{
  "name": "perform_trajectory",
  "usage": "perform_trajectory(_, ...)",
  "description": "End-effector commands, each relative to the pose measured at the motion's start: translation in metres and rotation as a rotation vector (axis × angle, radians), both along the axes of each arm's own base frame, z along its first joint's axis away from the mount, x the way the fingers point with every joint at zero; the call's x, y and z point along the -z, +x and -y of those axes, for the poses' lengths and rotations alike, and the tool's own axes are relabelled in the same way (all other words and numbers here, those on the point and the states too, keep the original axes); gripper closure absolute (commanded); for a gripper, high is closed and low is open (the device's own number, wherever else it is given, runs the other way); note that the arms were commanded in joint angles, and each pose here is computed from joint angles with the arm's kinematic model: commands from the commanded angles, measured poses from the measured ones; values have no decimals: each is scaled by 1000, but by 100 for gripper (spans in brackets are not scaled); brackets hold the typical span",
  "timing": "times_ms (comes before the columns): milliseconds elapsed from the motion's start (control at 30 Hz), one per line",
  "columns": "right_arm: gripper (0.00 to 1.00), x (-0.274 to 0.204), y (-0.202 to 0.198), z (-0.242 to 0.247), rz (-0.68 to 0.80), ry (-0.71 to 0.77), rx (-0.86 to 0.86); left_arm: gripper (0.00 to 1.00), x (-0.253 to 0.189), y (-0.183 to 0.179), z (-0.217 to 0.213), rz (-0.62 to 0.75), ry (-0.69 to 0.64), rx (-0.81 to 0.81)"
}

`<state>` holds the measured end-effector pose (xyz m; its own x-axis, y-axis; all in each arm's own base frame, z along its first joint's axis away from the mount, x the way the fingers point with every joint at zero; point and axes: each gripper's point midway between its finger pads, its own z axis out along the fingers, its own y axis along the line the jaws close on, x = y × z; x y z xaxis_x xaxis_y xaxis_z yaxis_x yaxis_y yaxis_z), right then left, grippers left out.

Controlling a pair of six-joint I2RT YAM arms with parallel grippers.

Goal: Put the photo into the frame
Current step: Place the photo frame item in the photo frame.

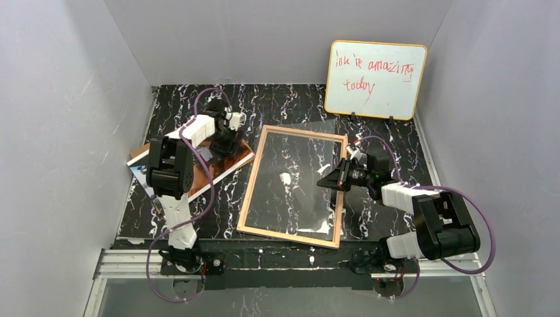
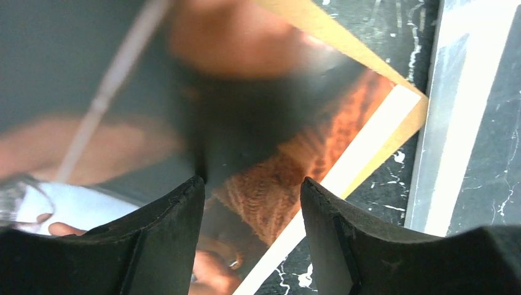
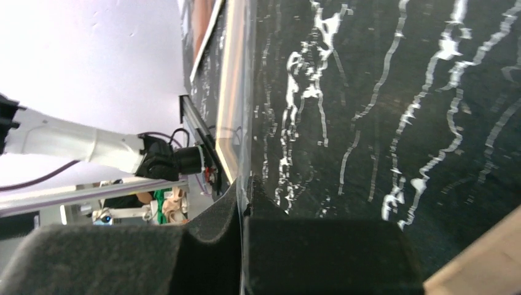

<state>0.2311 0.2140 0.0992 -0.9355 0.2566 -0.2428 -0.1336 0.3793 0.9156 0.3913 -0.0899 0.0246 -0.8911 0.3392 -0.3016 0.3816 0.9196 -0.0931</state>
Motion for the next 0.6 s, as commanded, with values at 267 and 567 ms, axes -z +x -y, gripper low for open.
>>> perform_trajectory(267,99,38,-2,23,-75,-97,35,43,34,-46,33,-140,15,110)
perform_trajectory(567,99,40,-8,25,-97,-95,18,43,36,-48,34,-140,23,119)
